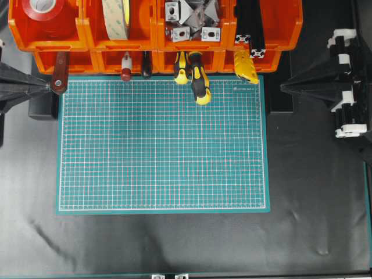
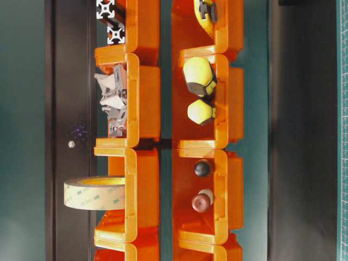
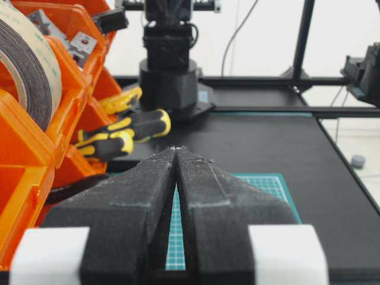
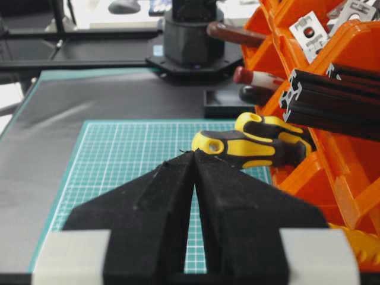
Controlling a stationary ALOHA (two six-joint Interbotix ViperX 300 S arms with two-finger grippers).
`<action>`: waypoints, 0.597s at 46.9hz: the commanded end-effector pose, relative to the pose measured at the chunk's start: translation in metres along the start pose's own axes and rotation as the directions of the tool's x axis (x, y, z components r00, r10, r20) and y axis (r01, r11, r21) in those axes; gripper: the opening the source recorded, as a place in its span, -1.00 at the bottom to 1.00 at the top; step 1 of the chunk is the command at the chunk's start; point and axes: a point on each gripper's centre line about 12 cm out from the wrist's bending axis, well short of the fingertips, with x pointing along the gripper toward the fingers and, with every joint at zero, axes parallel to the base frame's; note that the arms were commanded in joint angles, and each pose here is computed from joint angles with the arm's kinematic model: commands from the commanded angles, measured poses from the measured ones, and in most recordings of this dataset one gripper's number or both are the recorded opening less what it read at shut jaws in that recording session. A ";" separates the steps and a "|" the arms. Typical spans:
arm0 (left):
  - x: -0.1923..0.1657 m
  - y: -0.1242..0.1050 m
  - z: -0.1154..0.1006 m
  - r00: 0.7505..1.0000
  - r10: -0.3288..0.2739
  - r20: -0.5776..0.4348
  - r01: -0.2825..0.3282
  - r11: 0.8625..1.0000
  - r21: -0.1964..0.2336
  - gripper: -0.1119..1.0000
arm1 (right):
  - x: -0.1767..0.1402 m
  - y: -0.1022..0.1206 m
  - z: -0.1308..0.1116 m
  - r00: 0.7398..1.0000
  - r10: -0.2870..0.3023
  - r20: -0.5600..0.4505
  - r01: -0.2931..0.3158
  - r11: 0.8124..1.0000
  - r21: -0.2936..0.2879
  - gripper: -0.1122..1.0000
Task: Pick vinyl tape from container rack with left arm.
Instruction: 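Move the left gripper toward the top-left bin of the orange rack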
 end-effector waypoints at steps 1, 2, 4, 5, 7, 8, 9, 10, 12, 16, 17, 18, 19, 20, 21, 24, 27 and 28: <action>0.007 -0.001 0.035 0.998 -0.011 0.067 0.010 1.000 0.015 -0.70 | 0.004 -0.002 0.012 1.000 -0.011 0.029 0.011 1.000 0.015 -0.76; 0.007 -0.001 0.039 0.998 -0.010 0.067 0.010 1.000 0.007 -0.70 | 0.004 -0.002 0.012 0.999 -0.011 0.031 0.011 1.000 0.020 -0.76; 0.009 -0.001 0.048 0.999 -0.009 0.052 0.010 1.000 -0.010 -0.69 | 0.005 -0.002 0.011 1.000 -0.012 0.026 0.011 1.000 0.027 -0.64; 0.010 -0.001 0.053 0.999 -0.008 0.046 0.009 1.000 -0.012 -0.73 | 0.005 -0.002 0.011 1.000 -0.012 0.025 0.011 0.999 0.032 -0.61; 0.012 -0.001 0.060 1.000 -0.006 0.018 0.006 1.000 -0.022 -0.80 | 0.006 -0.002 0.009 1.000 -0.012 0.018 0.012 0.999 0.041 -0.70; 0.013 0.000 0.064 1.000 -0.004 0.003 0.004 1.000 -0.025 -0.80 | 0.006 -0.002 0.009 1.000 -0.012 0.015 0.012 0.999 0.044 -0.76; 0.013 0.000 0.068 1.000 -0.002 -0.012 0.002 1.000 -0.028 -0.80 | 0.007 -0.002 0.008 1.000 -0.012 0.012 0.012 0.999 0.049 -0.80; 0.014 0.000 0.075 0.999 0.001 -0.032 -0.002 0.999 -0.034 -0.80 | 0.008 -0.002 0.008 1.000 -0.012 0.011 0.012 0.999 0.052 -0.80; 0.014 0.001 0.083 0.998 0.007 -0.067 -0.009 0.999 -0.033 -0.80 | 0.009 -0.002 0.006 1.000 -0.012 0.003 0.012 0.998 0.061 -0.80; 0.013 0.002 0.105 0.992 0.016 -0.128 -0.020 0.999 -0.035 -0.80 | 0.010 -0.002 0.006 1.000 -0.011 0.002 0.011 0.997 0.076 -0.80; 0.013 0.002 0.108 0.989 0.018 -0.146 -0.023 0.999 -0.033 -0.80 | 0.010 -0.002 0.006 1.000 -0.011 0.003 0.011 0.997 0.078 -0.80; 0.014 0.003 0.112 0.986 0.023 -0.164 -0.029 0.999 -0.033 -0.80 | 0.010 -0.002 0.006 1.000 -0.009 0.003 0.009 0.997 0.082 -0.80; 0.015 0.004 0.115 0.982 0.025 -0.189 -0.032 0.999 -0.032 -0.80 | 0.010 -0.002 0.007 1.000 -0.009 0.006 0.009 0.997 0.081 -0.80; 0.016 0.004 0.118 0.977 0.029 -0.212 -0.037 0.999 -0.030 -0.80 | 0.010 -0.002 0.007 1.000 -0.009 0.006 0.009 0.997 0.082 -0.80; 0.016 0.005 0.121 0.971 0.033 -0.235 -0.041 0.999 -0.027 -0.80 | 0.010 -0.001 0.007 1.000 -0.008 0.008 0.007 0.996 0.083 -0.80; 0.021 0.008 0.131 0.945 0.051 -0.324 -0.059 0.998 -0.017 -0.80 | 0.010 0.000 0.008 1.000 -0.003 0.012 0.002 0.997 0.083 -0.80; 0.025 0.010 0.139 0.913 0.064 -0.402 -0.072 0.997 -0.003 -0.80 | 0.010 0.001 0.010 1.000 0.003 0.018 -0.004 0.996 0.084 -0.80; 0.026 0.011 0.141 0.899 0.070 -0.431 -0.077 0.997 0.002 -0.80 | 0.010 0.001 0.010 1.000 0.004 0.020 -0.006 0.996 0.083 -0.80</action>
